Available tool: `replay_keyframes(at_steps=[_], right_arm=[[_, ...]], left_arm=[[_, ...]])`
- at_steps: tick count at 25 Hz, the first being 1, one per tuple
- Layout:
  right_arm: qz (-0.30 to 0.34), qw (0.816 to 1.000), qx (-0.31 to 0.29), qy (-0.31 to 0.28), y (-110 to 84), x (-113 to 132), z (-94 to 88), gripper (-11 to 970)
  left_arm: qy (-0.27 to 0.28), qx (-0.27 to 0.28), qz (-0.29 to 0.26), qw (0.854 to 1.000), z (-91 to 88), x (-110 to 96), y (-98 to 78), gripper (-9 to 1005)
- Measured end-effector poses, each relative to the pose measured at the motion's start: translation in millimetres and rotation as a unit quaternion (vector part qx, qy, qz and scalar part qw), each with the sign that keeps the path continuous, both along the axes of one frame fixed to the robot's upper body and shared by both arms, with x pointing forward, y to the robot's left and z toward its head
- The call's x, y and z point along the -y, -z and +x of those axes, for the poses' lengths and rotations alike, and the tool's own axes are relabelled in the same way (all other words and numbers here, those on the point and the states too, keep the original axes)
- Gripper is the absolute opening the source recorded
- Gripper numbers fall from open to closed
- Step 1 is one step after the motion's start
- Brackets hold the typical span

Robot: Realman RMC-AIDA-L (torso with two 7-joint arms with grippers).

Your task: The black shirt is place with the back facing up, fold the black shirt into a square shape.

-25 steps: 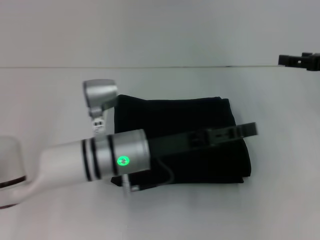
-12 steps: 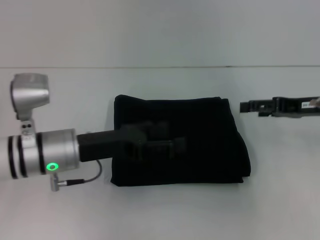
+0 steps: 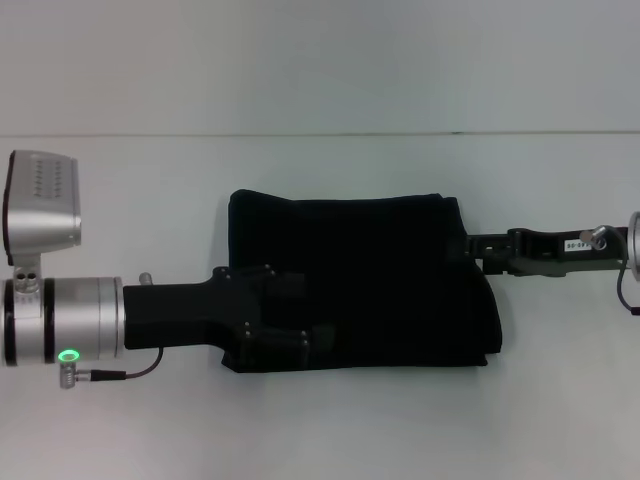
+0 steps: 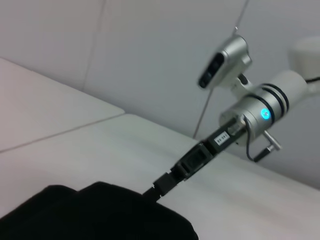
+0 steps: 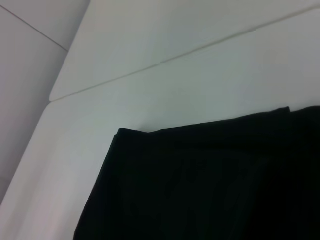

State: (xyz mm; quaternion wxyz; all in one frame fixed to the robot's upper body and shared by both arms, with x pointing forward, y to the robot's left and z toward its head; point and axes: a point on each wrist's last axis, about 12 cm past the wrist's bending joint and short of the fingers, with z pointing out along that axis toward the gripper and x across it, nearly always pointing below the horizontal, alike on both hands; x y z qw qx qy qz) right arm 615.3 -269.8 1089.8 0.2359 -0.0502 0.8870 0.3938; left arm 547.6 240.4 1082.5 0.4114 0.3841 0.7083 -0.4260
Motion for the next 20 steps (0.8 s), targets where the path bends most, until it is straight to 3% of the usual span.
replay_keyframes(at_steps=[13, 20], right_arm=[[-0.01, 1.0, 0.002, -0.006, 8.6, -32, 4.5, 860], [-0.012, 1.0, -0.007, -0.001, 11.9, -36, 3.9, 852]], left_arm=[[0.003, 0.004, 0.003, 1.0, 0.3, 0, -0.2, 910], [0.003, 0.007, 0.005, 1.0, 0.9, 0, -1.2, 908]])
